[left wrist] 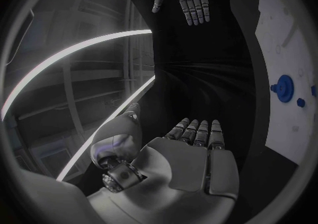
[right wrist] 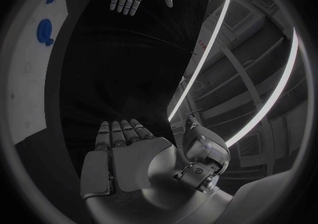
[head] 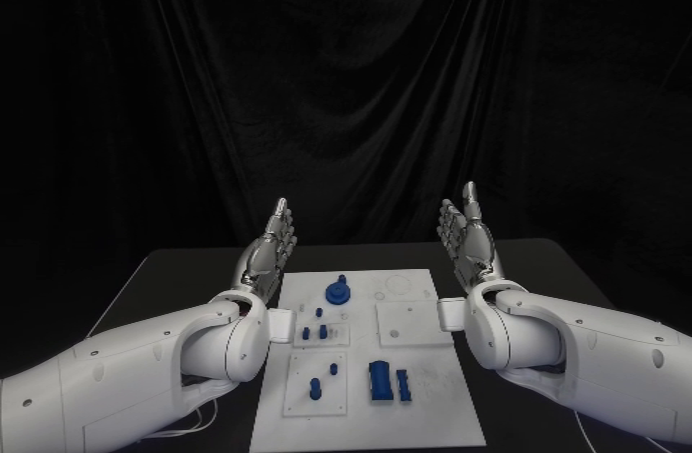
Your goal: Assemble the parts on the task board
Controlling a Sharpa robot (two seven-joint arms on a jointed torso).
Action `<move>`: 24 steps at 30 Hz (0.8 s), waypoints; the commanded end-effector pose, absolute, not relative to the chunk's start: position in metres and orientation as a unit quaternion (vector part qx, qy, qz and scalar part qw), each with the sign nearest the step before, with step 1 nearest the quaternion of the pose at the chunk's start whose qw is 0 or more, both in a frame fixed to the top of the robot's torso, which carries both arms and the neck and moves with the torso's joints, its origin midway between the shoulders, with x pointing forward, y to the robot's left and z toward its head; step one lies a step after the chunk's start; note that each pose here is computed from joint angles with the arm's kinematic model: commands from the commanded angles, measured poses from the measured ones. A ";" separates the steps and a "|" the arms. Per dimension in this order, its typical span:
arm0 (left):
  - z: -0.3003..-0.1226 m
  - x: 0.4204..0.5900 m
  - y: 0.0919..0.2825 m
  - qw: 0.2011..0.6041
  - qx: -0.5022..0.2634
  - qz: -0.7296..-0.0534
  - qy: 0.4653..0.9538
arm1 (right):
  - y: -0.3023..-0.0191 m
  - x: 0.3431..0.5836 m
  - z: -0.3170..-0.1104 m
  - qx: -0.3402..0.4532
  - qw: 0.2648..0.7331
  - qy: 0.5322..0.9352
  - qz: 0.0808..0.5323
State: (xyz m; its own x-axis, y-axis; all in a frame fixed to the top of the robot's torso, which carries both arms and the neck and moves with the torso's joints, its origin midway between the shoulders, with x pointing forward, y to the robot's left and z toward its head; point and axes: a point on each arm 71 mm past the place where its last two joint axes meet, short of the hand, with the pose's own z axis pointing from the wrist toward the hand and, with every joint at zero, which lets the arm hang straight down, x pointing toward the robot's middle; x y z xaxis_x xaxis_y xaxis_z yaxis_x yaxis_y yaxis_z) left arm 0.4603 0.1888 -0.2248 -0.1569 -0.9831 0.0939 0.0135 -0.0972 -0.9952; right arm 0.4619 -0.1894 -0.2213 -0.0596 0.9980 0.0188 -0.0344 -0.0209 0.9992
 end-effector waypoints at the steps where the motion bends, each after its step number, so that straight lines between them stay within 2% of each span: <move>1: -0.225 0.461 0.193 0.488 -0.495 -0.512 0.504 | -0.192 0.462 -0.224 0.498 0.493 0.502 0.507; 24: -0.224 0.462 0.192 0.493 -0.498 -0.507 0.502 | -0.192 0.462 -0.224 0.498 0.493 0.502 0.507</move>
